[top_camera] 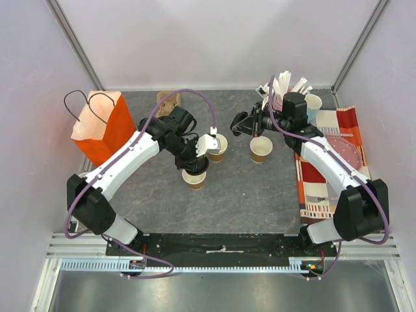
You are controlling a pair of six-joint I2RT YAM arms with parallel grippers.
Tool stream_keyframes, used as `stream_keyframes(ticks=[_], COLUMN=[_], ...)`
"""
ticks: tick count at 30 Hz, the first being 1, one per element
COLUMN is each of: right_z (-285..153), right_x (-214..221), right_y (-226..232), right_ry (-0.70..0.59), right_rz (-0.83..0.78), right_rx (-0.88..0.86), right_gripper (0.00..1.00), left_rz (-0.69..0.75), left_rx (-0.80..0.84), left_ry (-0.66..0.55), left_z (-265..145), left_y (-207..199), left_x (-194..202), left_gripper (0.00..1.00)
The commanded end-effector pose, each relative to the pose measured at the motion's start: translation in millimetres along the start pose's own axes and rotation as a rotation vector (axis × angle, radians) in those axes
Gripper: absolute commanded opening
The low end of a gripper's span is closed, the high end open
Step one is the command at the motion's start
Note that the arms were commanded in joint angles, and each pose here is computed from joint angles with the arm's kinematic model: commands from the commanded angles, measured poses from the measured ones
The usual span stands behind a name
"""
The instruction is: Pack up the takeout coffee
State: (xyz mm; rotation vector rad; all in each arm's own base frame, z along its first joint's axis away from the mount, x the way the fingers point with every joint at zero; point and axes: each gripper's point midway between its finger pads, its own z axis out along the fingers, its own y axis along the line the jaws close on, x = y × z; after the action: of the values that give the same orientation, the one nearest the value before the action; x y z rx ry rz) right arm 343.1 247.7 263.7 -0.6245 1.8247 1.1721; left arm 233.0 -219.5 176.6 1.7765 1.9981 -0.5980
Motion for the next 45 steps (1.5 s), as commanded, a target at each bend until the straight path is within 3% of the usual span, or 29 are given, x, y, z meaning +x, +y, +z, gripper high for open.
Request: stream_keyframes(ticks=[1, 22, 45], right_z=[-9.2, -17.6, -17.9], right_x=[-1.1, 3.5, 7.3], right_y=[-0.9, -5.2, -6.3], right_ry=[-0.010, -0.002, 0.004], right_rz=[-0.044, -0.038, -0.027], right_rx=[0.028, 0.043, 0.040], right_gripper=[0.00, 0.00, 0.00], left_rz=[0.069, 0.125, 0.149], left_rx=[-0.019, -0.026, 0.025], left_ry=[0.062, 0.182, 0.212], left_z=[6.7, 36.4, 42.0], left_y=[0.3, 0.0, -9.9], left_x=[11.5, 33.5, 41.2], left_gripper=[0.02, 0.02, 0.02])
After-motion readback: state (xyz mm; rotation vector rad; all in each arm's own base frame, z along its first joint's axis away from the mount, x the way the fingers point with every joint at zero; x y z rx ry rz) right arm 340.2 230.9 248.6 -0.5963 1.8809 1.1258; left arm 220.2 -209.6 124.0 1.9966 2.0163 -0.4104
